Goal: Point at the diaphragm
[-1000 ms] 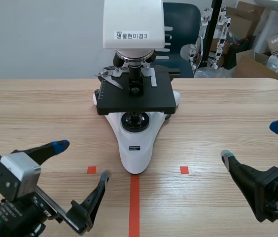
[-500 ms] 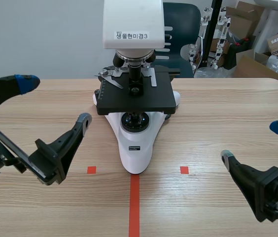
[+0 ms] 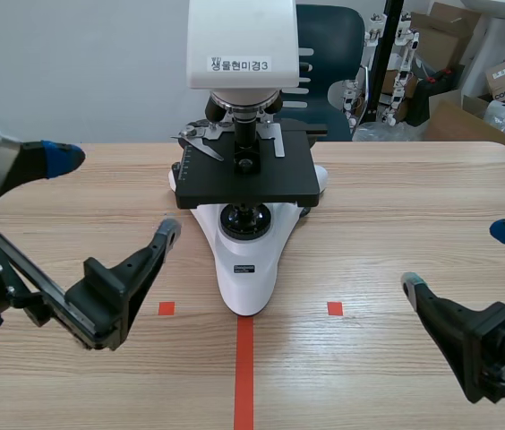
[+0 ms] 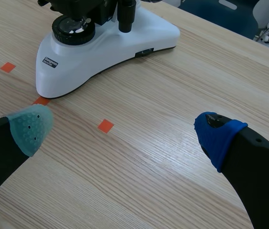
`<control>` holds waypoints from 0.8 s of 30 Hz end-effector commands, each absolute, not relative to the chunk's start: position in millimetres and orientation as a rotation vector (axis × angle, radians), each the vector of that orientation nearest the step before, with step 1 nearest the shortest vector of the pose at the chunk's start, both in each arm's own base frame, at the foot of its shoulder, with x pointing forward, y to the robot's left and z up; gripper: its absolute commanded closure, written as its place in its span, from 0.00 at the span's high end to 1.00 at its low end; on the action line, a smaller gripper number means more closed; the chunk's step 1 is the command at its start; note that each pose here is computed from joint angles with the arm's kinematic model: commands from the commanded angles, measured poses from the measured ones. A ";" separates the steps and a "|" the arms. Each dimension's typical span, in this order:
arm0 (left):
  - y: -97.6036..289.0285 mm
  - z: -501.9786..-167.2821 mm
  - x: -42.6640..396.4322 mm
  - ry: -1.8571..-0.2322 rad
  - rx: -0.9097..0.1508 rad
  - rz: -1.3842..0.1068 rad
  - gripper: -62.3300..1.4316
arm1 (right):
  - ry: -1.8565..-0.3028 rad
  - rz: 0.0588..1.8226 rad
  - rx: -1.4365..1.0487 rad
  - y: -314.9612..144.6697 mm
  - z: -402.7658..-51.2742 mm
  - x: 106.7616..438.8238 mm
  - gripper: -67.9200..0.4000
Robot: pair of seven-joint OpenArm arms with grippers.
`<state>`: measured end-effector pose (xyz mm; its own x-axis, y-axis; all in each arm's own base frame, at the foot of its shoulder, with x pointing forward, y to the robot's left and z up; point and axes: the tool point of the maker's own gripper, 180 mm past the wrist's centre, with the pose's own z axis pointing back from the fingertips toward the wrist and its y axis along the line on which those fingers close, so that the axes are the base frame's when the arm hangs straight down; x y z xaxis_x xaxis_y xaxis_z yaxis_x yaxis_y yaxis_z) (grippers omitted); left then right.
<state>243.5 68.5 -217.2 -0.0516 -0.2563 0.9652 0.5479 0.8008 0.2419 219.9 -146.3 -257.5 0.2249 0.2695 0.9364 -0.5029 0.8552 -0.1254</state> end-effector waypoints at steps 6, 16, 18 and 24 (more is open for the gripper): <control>47.1 -211.5 227.6 -1.530 -0.371 -0.656 1.00 | -1.260 0.553 0.230 -144.0 -250.1 223.2 1.00; 10.8 -223.7 197.4 -1.499 -0.463 -0.771 1.00 | -1.261 0.552 0.230 -143.9 -250.0 223.3 1.00; 10.4 -222.8 198.1 -1.506 -0.456 -0.773 1.00 | -1.261 0.553 0.230 -143.9 -250.1 223.2 1.00; 10.7 -217.4 204.2 -1.531 -0.446 -0.792 1.00 | -1.261 0.552 0.230 -143.9 -250.0 223.3 1.00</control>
<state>200.9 9.9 -225.2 -0.1101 -0.1933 0.9749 0.7039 0.6773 0.2138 219.8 -146.3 -257.8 0.2261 0.2702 0.9359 -0.5032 0.8550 -0.1253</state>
